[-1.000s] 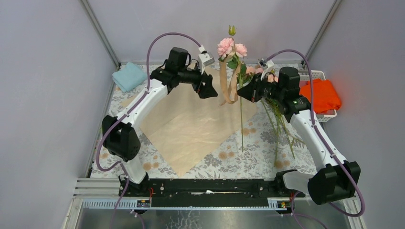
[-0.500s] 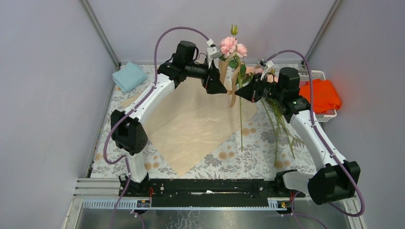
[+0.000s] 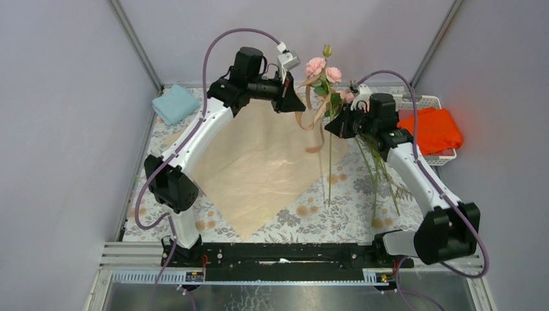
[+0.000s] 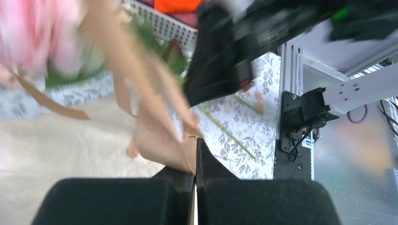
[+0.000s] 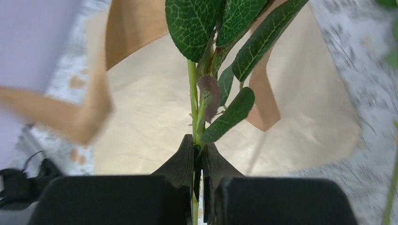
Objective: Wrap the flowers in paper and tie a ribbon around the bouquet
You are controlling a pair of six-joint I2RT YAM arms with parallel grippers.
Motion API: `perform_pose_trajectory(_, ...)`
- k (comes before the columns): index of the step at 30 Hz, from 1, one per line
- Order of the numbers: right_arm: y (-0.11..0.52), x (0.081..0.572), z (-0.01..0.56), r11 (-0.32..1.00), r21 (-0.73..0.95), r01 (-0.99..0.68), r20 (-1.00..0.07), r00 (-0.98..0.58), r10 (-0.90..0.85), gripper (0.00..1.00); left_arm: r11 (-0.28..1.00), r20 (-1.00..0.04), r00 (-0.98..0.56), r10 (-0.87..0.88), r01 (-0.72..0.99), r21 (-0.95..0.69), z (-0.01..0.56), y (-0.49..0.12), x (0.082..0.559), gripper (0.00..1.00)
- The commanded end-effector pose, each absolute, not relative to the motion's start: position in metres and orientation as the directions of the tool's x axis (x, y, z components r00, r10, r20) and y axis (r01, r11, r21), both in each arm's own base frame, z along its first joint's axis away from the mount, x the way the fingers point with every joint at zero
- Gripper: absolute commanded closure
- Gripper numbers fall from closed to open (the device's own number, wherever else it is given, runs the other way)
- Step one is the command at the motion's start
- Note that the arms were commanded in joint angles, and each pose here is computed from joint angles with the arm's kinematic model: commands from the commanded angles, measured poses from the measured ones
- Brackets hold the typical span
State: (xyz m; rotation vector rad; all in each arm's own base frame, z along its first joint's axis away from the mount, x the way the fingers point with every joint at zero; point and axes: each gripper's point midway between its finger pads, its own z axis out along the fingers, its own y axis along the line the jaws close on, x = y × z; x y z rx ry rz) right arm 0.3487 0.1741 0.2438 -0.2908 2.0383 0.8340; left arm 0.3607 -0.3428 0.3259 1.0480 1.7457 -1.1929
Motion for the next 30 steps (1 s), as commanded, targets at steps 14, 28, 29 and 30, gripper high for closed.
perform_pose_trajectory(14,0.232,0.253,0.128,0.665,0.324,-0.673,-0.700,-0.643,-0.310,1.00,0.668,-0.957,0.274,-0.096,0.730,0.142,0.537,-0.339,0.476,1.00)
perform_pose_trajectory(28,0.188,0.266,0.174,0.822,0.085,-0.564,-0.768,-0.563,-0.307,1.00,0.982,-0.872,0.460,0.167,0.002,0.189,0.607,-0.143,0.530,1.00)
perform_pose_trajectory(29,0.180,0.275,0.177,0.851,0.080,-0.519,-0.772,-0.572,-0.277,1.00,0.977,-0.862,0.461,0.209,-0.058,0.205,0.616,-0.125,0.523,1.00)
perform_pose_trajectory(30,0.176,0.282,0.181,0.873,0.093,-0.479,-0.779,-0.581,-0.236,1.00,0.967,-0.852,0.457,0.256,-0.121,0.225,0.623,-0.109,0.515,1.00)
